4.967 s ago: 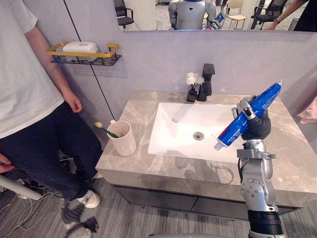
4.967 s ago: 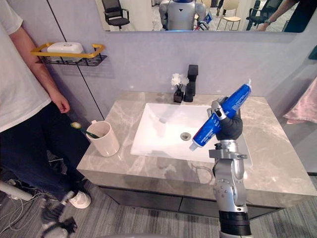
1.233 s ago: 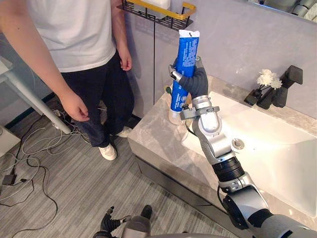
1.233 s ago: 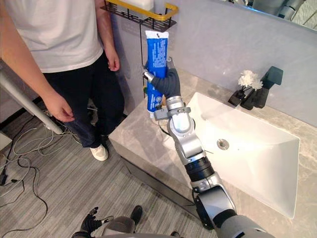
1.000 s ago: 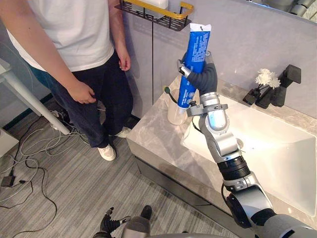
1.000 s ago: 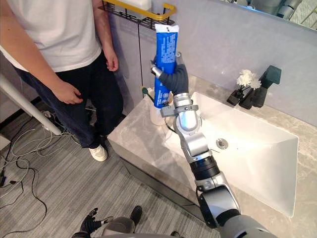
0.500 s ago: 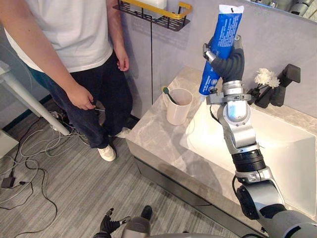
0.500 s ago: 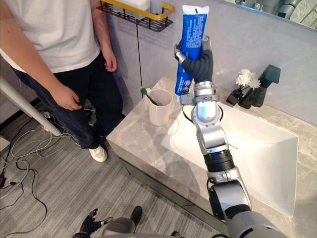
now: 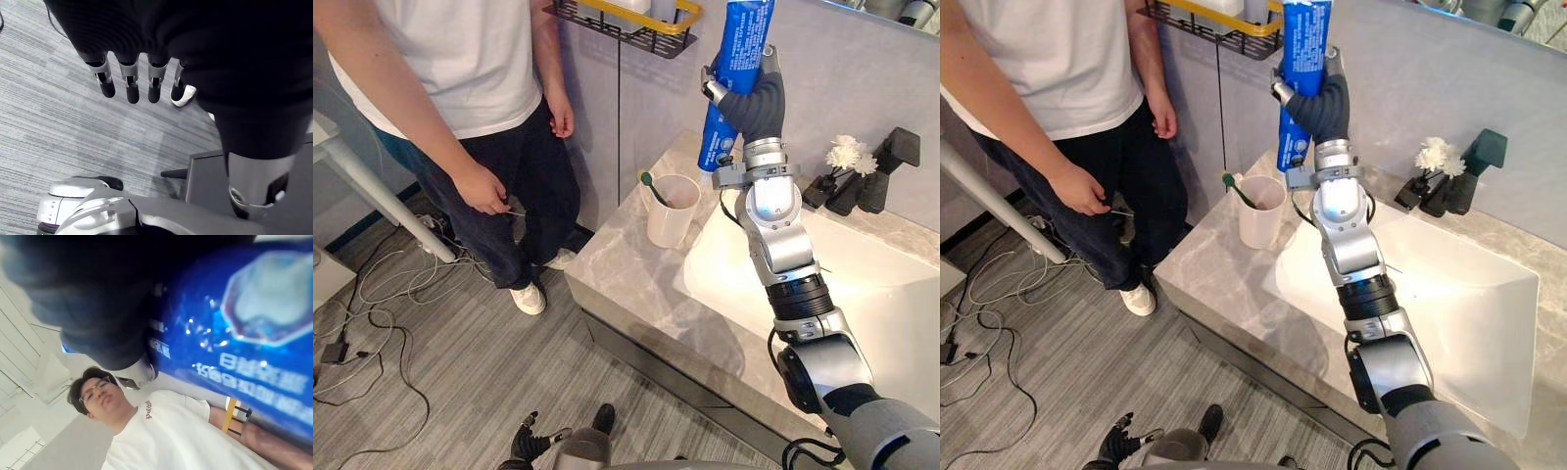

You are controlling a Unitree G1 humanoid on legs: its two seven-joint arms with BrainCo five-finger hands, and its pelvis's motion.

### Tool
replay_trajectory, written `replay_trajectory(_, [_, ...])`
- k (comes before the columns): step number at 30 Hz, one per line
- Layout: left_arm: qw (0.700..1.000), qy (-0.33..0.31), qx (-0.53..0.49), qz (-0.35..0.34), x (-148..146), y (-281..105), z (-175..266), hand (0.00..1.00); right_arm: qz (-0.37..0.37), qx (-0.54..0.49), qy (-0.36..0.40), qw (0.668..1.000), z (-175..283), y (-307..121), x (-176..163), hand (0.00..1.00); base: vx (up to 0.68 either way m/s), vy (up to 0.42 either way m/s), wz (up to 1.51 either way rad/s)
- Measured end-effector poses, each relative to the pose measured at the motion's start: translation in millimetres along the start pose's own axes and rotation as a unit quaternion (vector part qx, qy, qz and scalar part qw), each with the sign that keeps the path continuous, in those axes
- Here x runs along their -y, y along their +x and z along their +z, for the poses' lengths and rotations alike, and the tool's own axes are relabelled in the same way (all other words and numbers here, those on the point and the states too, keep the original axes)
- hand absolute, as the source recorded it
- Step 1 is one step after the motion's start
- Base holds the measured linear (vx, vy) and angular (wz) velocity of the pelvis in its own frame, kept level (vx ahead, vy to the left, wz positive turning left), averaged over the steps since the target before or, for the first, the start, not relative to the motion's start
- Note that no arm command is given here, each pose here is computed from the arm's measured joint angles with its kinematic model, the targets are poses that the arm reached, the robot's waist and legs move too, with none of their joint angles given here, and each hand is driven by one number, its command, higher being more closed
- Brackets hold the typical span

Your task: Organize washtable

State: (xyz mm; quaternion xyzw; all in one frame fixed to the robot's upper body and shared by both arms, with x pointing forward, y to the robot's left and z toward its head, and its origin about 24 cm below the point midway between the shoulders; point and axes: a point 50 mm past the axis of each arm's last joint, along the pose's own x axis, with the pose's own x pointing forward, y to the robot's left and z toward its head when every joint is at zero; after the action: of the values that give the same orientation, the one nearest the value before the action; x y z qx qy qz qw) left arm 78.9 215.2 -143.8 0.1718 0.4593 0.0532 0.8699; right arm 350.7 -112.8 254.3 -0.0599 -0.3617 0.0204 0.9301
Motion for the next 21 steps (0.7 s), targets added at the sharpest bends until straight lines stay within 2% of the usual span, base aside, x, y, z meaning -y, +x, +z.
replay_trajectory(21, [1.000,-0.006,0.000,0.001,0,0,0,0.00,0.014,-0.030,-0.012,0.999,-12,-2,-6,1.00,0.00,-0.002,0.02])
